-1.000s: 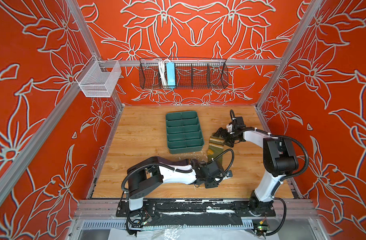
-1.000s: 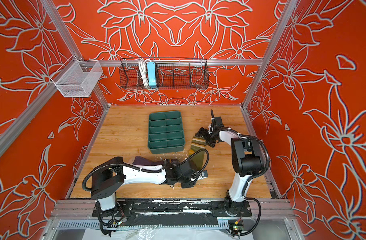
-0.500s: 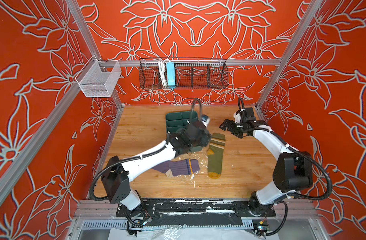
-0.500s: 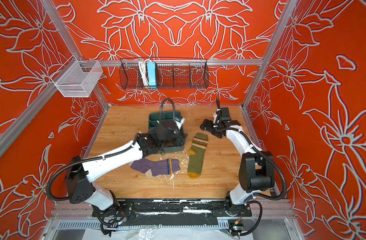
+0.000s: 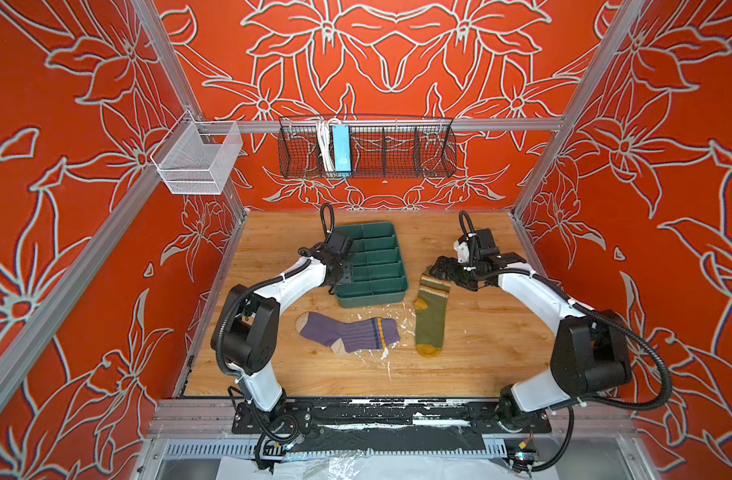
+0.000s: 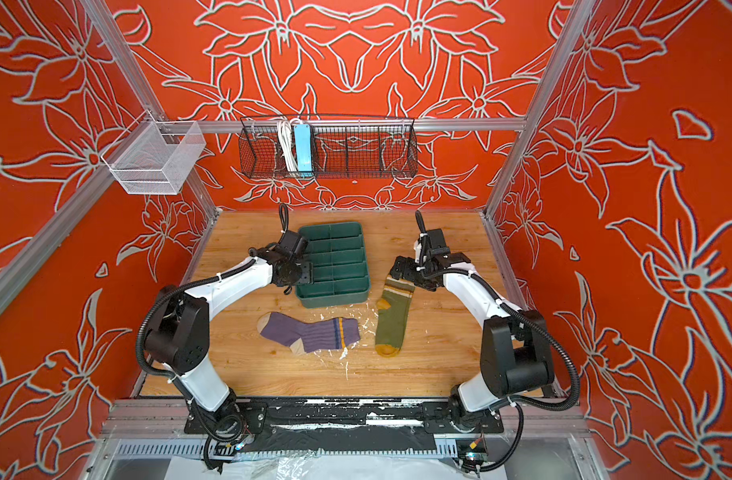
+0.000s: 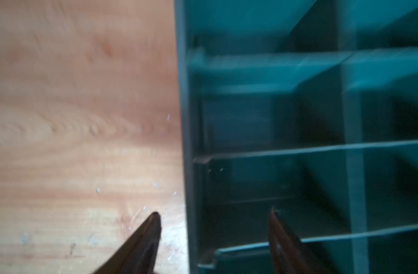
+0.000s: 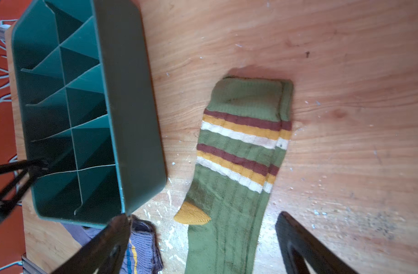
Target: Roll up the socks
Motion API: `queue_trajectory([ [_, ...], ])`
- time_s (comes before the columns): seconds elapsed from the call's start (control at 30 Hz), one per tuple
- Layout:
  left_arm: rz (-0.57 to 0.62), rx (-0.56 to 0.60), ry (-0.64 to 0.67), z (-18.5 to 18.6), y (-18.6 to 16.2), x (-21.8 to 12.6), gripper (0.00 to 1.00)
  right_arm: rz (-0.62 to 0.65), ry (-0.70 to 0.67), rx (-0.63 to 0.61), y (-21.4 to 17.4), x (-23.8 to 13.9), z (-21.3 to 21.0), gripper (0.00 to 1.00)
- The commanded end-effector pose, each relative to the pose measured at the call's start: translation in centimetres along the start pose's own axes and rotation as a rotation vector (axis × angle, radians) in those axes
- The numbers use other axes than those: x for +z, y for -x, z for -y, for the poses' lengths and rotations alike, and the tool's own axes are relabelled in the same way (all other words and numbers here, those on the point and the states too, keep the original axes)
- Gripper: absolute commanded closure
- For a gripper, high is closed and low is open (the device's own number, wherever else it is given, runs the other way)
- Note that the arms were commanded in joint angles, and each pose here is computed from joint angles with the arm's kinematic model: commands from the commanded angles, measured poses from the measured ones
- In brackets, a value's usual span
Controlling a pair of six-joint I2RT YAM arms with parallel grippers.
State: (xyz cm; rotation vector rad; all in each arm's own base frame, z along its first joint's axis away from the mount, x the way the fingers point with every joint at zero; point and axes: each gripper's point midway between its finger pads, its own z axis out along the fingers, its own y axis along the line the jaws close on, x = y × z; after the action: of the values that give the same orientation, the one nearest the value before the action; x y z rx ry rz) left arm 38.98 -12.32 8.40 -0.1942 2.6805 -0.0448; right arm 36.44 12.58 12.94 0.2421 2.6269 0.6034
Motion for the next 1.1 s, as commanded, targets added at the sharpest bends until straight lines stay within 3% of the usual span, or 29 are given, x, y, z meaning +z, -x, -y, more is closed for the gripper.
queue_trajectory([
  [0.0, -0.024, -0.029, 0.023, -0.7, -0.3, 0.9, 0.33, 0.001, 0.005, -0.008, -0.1, 0.6, -0.5, 0.02],
  [0.2, 0.004, -0.080, 0.015, -1.6, 0.5, 2.3, 0.43, -0.016, 0.002, -0.023, -1.0, 1.1, -0.7, 0.02],
  [0.43, 0.030, -0.039, 0.087, -3.3, 2.1, 1.9, 0.77, -0.024, 0.006, -0.015, -2.0, 1.7, -0.4, 0.02],
  [0.63, 0.056, 0.047, 0.087, -4.1, 3.0, 1.9, 0.96, -0.026, 0.007, -0.014, -2.4, 1.8, -0.3, 0.02],
  [0.83, 0.075, 0.103, 0.157, -6.6, 4.5, 1.6, 1.00, -0.027, -0.023, -0.038, -3.8, 1.0, 0.5, 0.02],
  [1.07, 0.043, 0.134, 0.176, -8.2, 5.6, 1.9, 0.93, -0.064, -0.008, -0.002, -6.0, 1.6, 1.3, 0.02],
])
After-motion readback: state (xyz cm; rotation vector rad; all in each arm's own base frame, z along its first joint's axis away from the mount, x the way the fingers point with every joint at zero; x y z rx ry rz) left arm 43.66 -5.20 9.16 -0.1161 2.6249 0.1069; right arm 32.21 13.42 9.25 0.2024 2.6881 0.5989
